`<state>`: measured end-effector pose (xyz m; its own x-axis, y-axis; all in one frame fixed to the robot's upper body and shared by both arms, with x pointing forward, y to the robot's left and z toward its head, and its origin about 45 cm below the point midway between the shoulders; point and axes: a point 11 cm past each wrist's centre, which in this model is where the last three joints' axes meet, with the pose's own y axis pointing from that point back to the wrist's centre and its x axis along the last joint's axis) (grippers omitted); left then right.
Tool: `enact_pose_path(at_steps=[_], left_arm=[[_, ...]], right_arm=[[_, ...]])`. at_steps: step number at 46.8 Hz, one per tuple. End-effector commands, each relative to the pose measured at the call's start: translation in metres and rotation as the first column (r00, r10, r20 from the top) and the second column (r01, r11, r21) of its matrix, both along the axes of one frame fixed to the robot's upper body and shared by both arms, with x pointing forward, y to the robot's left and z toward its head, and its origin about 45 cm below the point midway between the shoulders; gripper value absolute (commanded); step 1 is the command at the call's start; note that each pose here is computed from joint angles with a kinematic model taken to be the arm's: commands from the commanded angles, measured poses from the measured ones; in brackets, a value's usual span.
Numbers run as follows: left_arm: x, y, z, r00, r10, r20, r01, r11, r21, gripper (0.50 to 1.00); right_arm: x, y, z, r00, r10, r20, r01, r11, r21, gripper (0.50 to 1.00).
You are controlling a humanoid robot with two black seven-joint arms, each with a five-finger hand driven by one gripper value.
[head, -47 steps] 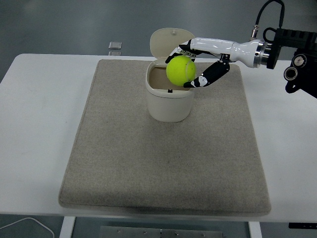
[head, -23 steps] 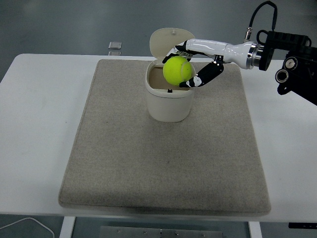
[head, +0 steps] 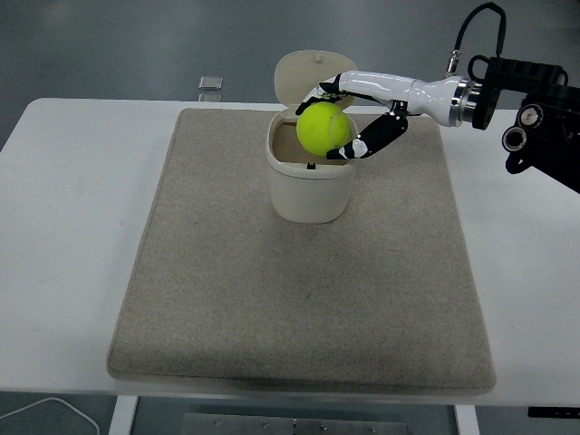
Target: Pick up the tennis ball and place it in the box.
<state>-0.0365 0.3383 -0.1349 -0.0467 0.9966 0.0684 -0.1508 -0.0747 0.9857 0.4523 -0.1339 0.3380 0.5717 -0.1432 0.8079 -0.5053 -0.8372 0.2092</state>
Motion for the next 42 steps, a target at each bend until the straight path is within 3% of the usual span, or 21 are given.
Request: enact_pose_path(at_steps=[1,20,27,37,42], left_arm=[[0.000,0.000,0.000,1.000,0.000,0.000,0.000,1.000,0.000,0.992],[0.000,0.000,0.000,1.000,0.000,0.000,0.000,1.000,0.000,0.992],[0.000,0.000,0.000,1.000,0.000,0.000,0.000,1.000,0.000,0.992],[0.000,0.000,0.000,1.000,0.000,0.000,0.000,1.000,0.000,0.992],[0.000,0.000,0.000,1.000,0.000,0.000,0.000,1.000,0.000,0.992]], right_arm=[[0.001,-0.002,0.001,1.000,-0.004,0.000,0.004,1.000,0.001,0.858],[0.000,-0.003,-0.001,1.000,-0.001,-0.010,0.001,1.000,-0.003,0.862],[0.001,-0.007,0.002,1.000,-0.008,-0.018,0.008,1.000,0.002,0.895],[-0.003,-0.021,0.008,0.989,0.002,-0.151,0.006,0.999,0.051,0.893],[-0.002,-0.038,0.011,0.979,-0.020,-0.203,0.037,0.996,0.079,0.895]])
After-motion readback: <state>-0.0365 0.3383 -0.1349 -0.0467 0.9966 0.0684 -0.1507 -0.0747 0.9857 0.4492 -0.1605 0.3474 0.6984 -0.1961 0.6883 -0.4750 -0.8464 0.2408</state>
